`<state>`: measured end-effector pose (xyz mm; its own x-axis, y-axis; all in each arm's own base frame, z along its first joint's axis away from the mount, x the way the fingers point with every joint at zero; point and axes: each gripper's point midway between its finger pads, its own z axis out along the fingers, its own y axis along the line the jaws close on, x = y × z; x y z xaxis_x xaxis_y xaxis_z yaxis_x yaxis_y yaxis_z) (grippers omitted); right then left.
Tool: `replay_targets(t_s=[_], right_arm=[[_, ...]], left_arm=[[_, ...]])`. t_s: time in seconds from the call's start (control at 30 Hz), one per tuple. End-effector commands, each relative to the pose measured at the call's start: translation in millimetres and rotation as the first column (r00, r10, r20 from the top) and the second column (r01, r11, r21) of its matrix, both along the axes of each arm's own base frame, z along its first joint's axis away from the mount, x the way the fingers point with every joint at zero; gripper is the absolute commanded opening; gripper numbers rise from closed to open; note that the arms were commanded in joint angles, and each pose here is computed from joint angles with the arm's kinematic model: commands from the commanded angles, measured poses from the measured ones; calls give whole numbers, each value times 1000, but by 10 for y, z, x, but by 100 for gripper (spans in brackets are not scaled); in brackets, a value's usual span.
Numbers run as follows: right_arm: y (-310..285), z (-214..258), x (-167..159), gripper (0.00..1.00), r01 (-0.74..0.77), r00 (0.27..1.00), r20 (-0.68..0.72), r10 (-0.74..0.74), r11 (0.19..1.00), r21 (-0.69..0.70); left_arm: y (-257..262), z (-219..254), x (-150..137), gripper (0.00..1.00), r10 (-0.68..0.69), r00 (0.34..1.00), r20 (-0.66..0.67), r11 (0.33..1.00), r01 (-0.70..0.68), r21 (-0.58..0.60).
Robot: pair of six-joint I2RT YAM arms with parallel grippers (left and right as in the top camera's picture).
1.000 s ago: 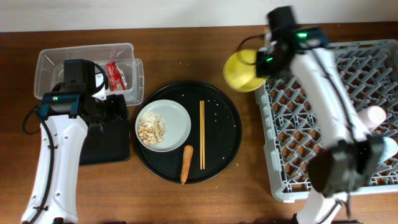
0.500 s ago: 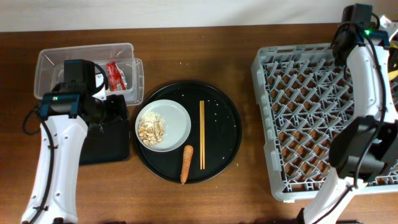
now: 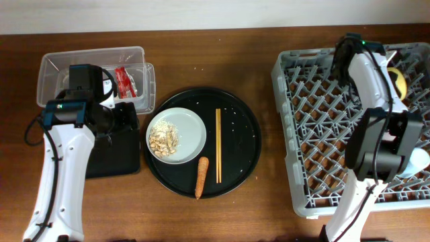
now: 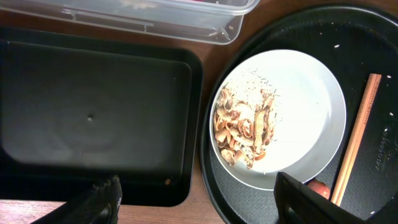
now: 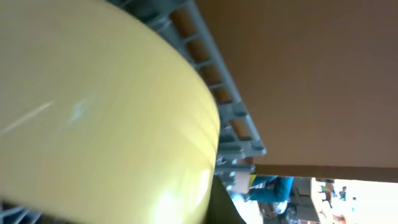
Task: Sort waste into correct bins and load items into the dishwasher rack
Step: 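Grasp the yellow bowl with the right gripper and place it in the rack, then grasp one chopstick with the right gripper and place it in the rack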
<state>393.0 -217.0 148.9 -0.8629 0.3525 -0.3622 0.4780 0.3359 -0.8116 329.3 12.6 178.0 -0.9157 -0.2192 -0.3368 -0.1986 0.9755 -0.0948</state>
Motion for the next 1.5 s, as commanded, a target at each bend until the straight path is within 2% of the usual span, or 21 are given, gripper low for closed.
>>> replay_targets(t_s=[0.0, 0.03, 0.07, 0.1, 0.13, 0.2, 0.27, 0.3, 0.33, 0.37, 0.43, 0.57, 0.7, 0.93, 0.97, 1.0, 1.13, 1.47], right_arm=[[168, -371, -156, 5, 40, 998, -51, -30, 977, 209], [215, -364, -188, 9, 45, 998, -51, -34, 968, 245], [251, -315, -205, 19, 47, 999, -32, -40, 962, 270], [297, -196, -227, 40, 49, 998, 19, -58, 954, 296], [326, -123, -235, 51, 43, 997, 45, -60, 949, 314], [477, 226, -261, 98, -11, 982, 178, -65, 917, 399], [759, 331, -170, 99, -129, 963, 267, -26, 828, 546], [1160, 347, -77, 98, -310, 945, 302, 128, 643, 700], [1474, 395, -65, 89, -386, 921, 353, 164, 495, 778], [1774, 436, -98, 88, -410, 912, 377, 161, 379, 830], [2220, 419, -167, 88, -412, 907, 362, 216, 271, 870], [3222, 255, -329, 88, -428, 836, 323, 444, 159, 890], [4017, -244, -583, 88, -362, 829, 247, 502, 145, 921], [4558, -1026, -903, 88, -379, 791, 260, 554, 110, 919], [4570, -1100, -935, 88, -381, 795, 251, 552, 133, 915], [4504, -1178, -940, 88, -380, 819, 225, 528, 206, 902], [4393, -1336, -893, 88, -380, 842, 192, 504, 303, 874], [4316, -1605, -949, 88, -330, 859, 119, 498, 361, 872]], left_arm=[[-6, 37, 0, 78, 1, 1000, 12, 1000, -1, -7], [-6, 36, -1, 78, 1, 1000, 11, 1000, -1, -7], [-6, 36, -1, 78, 1, 1000, 11, 1000, -1, -7], [-6, 36, -1, 81, 1, 1000, 11, 1000, -1, -7], [-6, 36, -1, 81, 1, 1000, 11, 1000, -1, -7], [-6, 36, -2, 82, 1, 1000, 11, 1000, -1, -7], [-6, 36, -2, 84, 1, 1000, 11, 1000, -1, -7], [-5, 36, -1, 87, 1, 1000, 11, 1000, -1, -7], [-5, 36, -1, 87, 1, 1000, 11, 1000, -1, -7], [-5, 36, -3, 91, 1, 1000, 11, 1000, -1, -7], [-5, 36, -3, 92, 1, 1000, 11, 1000, -1, -7], [-5, 36, -3, 92, 1, 1000, 11, 1000, -1, -7], [-5, 36, -3, 92, 1, 1000, 11, 1000, -1, -7], [-5, 36, -3, 93, 1, 1000, 11, 1000, -1, -7], [-5, 36, -3, 93, 1, 1000, 11, 1000, -1, -7], [-5, 36, -3, 93, 1, 1000, 11, 1000, -1, -7], [-5, 35, -4, 93, 1, 1000, 10, 1000, -1, -7], [-5, 35, -4, 93, 1, 1000, 10, 1000, -1, -7]])
